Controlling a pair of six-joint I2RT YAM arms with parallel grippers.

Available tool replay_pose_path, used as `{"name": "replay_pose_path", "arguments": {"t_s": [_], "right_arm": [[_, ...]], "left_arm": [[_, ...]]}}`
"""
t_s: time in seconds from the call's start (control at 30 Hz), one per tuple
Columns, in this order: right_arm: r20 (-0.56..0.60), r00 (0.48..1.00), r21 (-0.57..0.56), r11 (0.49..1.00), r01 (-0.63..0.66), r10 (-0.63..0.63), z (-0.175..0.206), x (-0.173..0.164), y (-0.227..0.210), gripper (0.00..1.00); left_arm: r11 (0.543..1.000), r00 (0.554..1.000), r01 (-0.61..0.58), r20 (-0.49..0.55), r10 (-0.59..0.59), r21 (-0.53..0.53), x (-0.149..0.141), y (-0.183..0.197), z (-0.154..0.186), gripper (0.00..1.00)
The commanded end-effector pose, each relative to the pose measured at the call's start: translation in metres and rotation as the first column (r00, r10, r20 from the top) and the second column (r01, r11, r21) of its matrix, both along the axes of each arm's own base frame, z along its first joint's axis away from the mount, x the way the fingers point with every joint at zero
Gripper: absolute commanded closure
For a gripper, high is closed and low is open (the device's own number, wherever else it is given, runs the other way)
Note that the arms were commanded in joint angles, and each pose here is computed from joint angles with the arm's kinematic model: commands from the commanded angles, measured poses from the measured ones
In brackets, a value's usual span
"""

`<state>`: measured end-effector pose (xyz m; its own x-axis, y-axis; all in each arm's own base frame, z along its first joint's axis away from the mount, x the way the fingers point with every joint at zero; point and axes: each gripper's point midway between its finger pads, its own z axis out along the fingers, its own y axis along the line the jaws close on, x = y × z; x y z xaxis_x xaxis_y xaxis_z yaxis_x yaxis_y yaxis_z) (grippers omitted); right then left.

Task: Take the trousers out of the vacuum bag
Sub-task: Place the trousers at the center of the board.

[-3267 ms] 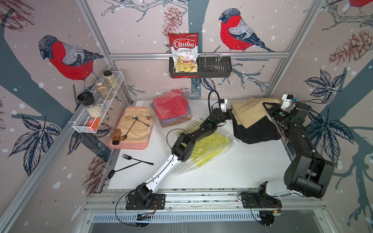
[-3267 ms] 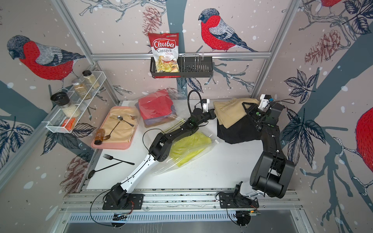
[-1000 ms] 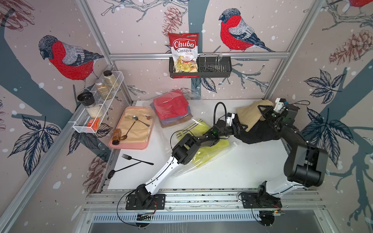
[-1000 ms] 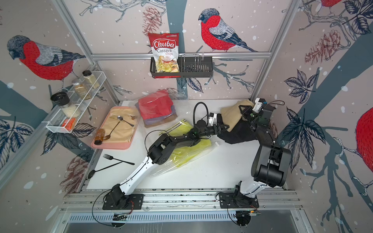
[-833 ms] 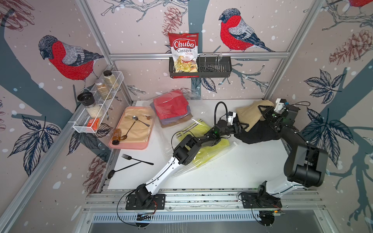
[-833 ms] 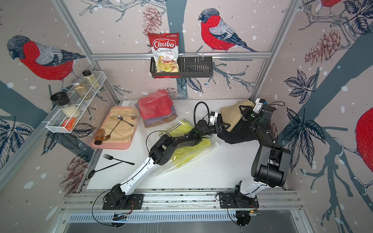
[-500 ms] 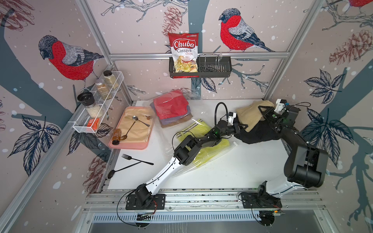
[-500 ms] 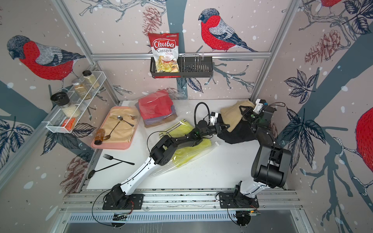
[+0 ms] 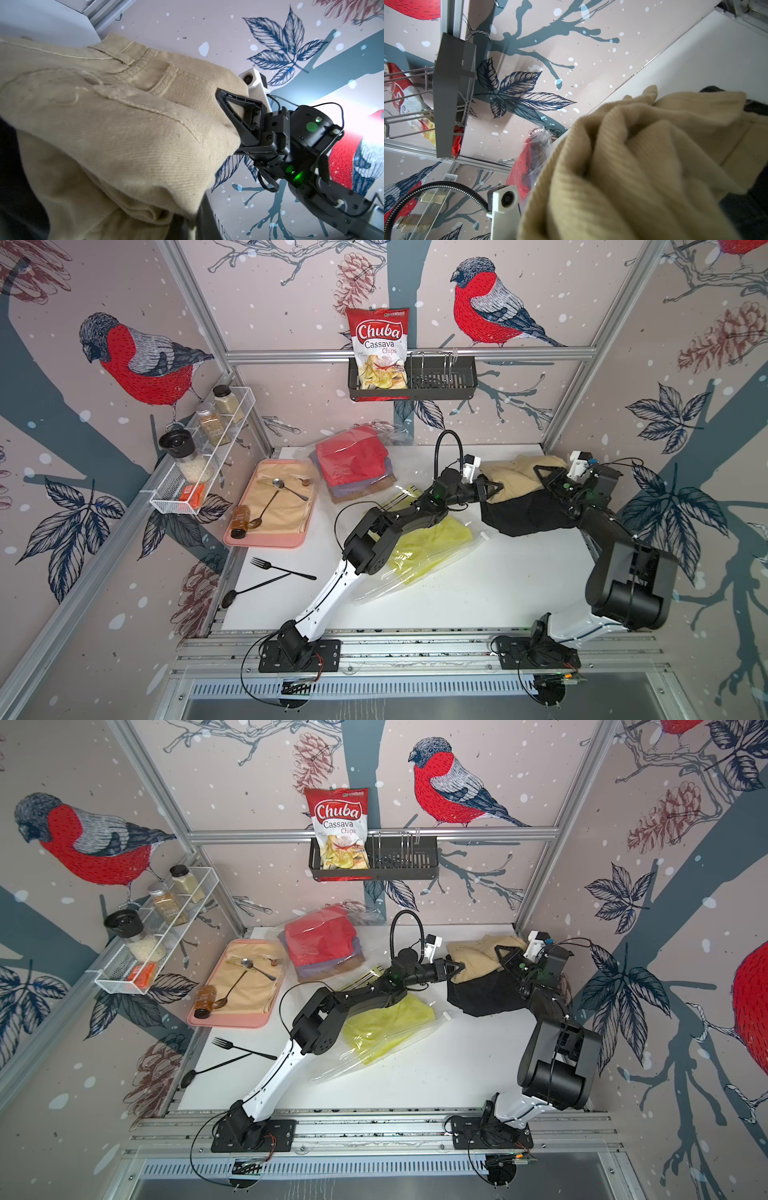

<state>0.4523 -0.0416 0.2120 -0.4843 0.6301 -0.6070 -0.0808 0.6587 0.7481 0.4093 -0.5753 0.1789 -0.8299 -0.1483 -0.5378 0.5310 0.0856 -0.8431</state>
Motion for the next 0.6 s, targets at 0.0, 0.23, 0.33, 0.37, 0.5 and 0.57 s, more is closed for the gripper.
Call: {"name": "replay_pose_path", "arguments": {"t_s": [0.0, 0.23, 0.33, 0.37, 0.5, 0.57], "right_arm": [[-0.042, 0.999, -0.07, 0.998, -0.004, 0.001, -0.012, -0.008, 0.0, 1.0], [-0.116, 0.991, -0.088, 0.995, 0.051, -0.062, -0.036, -0.024, -0.005, 1.0], [-0.149, 0.985, -0.092, 0.993, 0.078, -0.091, -0.047, -0.031, -0.007, 0.97], [-0.157, 0.982, -0.092, 0.992, 0.091, -0.105, -0.05, -0.033, -0.008, 0.94], [-0.189, 0.972, -0.075, 0.989, 0.13, -0.142, -0.063, -0.041, -0.012, 0.79], [-0.182, 0.973, -0.047, 0.99, 0.132, -0.139, -0.065, -0.043, -0.012, 0.66]], "left_arm": [[0.999, 0.997, 0.019, 0.068, -0.022, 0.045, -0.004, 0.003, 0.006, 1.0], [0.997, 0.998, 0.051, 0.041, -0.054, 0.063, -0.026, 0.0, -0.003, 1.0], [0.996, 0.998, 0.059, 0.008, -0.06, 0.068, -0.03, 0.005, -0.016, 1.0], [0.995, 0.998, 0.057, -0.004, -0.056, 0.077, -0.03, 0.007, -0.023, 1.0], [0.995, 0.999, 0.046, -0.026, -0.043, 0.092, -0.031, 0.017, -0.037, 1.0], [0.995, 0.999, 0.036, -0.026, -0.034, 0.092, -0.03, 0.023, -0.038, 1.0]]}}
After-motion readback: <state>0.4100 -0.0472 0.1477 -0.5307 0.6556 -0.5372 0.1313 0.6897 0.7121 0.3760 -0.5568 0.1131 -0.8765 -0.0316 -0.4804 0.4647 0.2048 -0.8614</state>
